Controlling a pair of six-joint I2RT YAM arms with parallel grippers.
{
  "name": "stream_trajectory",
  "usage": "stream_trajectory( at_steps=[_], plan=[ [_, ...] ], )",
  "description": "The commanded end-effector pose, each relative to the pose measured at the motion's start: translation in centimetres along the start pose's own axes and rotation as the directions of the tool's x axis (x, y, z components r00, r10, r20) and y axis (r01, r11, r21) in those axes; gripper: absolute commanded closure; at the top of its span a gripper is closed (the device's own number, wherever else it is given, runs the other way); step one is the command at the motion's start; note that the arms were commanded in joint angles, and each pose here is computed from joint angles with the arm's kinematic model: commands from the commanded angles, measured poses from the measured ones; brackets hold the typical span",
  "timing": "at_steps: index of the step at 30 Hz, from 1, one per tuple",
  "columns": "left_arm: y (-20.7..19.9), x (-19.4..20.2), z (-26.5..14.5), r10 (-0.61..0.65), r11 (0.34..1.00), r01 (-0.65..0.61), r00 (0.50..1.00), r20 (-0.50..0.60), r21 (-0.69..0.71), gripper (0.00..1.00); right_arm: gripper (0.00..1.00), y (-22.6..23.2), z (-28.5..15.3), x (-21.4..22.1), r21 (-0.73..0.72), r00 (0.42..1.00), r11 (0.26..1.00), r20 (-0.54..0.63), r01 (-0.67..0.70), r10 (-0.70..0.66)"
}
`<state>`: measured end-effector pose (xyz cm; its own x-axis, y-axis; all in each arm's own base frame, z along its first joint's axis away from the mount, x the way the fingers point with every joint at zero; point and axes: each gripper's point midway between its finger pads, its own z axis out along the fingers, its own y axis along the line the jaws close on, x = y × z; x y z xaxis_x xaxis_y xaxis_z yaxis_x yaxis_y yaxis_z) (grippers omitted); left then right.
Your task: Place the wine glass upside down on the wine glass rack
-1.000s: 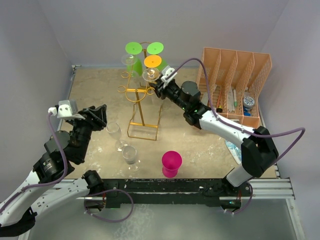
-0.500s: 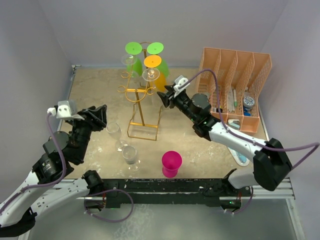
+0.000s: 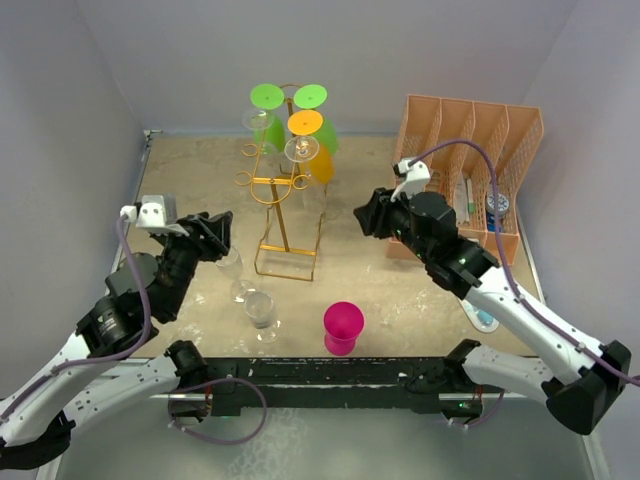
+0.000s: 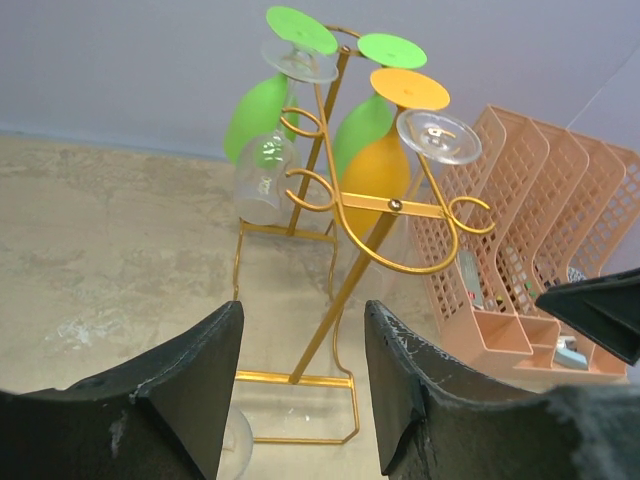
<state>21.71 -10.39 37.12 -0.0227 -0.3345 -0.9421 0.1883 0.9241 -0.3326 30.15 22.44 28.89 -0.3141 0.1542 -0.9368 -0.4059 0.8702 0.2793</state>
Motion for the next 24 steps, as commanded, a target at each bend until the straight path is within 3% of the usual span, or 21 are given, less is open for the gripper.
stream_trajectory(
  at_steps=[1,13,18,24],
  plan=[
    [-1.7,-0.1,0.4,-0.010,0.998,0.011,1.000,-0.021,0.063,0.50,0.53,-1.0,-5.3,5.6,0.088,0.943,0.988,-0.299,-0.127,0.148],
    [-1.9,0.5,0.5,-0.015,0.997,0.017,0.999,-0.033,0.072,0.50,0.45,2.1,-11.5,11.2,-0.050,0.835,0.990,-0.543,-0.135,0.087],
    [-2.0,0.5,0.4,-0.014,0.997,0.016,0.999,-0.034,0.078,0.50,0.49,5.8,-12.3,14.8,-0.127,0.788,0.986,-0.615,-0.107,0.006],
    [-2.1,0.6,0.4,-0.010,0.997,0.013,0.999,-0.036,0.082,0.50,0.54,5.6,-11.9,17.2,-0.095,0.751,0.994,-0.660,-0.054,-0.023]
  ],
)
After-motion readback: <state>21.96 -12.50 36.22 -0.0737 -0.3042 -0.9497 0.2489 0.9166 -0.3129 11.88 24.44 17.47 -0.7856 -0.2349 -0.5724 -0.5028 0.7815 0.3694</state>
